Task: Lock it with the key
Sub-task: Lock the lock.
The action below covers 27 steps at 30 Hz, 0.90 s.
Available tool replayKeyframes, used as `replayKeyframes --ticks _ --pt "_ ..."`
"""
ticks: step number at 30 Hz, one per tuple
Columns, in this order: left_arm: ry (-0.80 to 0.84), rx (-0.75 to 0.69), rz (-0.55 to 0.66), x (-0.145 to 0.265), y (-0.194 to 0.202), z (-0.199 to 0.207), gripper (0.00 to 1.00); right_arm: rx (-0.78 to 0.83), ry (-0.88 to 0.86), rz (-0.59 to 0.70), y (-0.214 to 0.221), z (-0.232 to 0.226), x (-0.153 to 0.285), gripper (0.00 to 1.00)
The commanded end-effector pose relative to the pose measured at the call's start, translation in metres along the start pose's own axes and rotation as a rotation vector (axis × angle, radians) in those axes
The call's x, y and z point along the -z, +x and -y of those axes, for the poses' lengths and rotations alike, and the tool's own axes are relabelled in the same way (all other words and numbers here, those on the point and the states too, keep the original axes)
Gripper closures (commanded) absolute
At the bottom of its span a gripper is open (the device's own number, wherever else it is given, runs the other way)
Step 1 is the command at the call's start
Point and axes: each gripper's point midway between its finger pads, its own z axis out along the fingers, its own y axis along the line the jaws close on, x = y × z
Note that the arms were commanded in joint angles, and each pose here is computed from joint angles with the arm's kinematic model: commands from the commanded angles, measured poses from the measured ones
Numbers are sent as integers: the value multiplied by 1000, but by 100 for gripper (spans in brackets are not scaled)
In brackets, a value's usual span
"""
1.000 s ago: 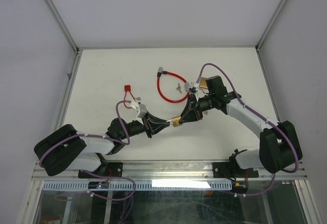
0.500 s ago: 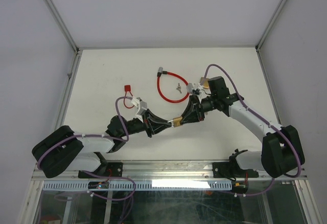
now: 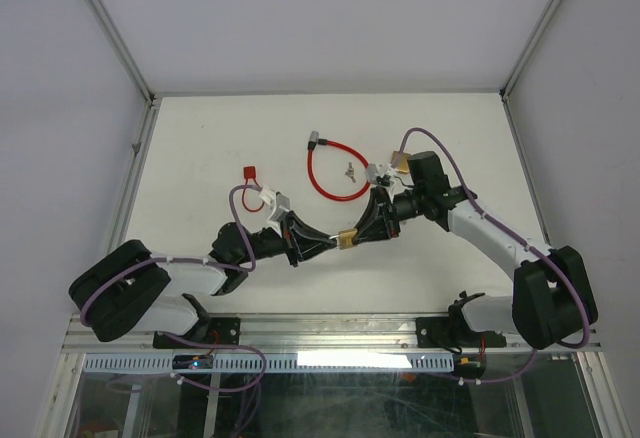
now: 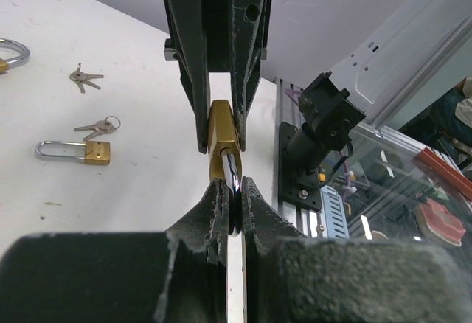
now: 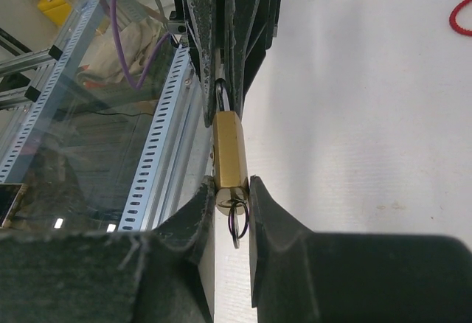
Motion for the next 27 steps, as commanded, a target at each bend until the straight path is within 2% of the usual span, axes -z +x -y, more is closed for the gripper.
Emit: replayKeyframes --ticks 1,11,18,27 --pt "117 -113 162 -18 -49 23 100 79 -11 38 -20 -4 -21 100" --pt "135 -80 134 -34 -25 16 100 34 22 98 -30 1 -23 100" --pt "166 -31 99 -41 0 25 100 9 74 179 -47 9 -6 100" --pt "268 -2 148 -62 -3 49 100 -43 67 160 -35 15 -9 100"
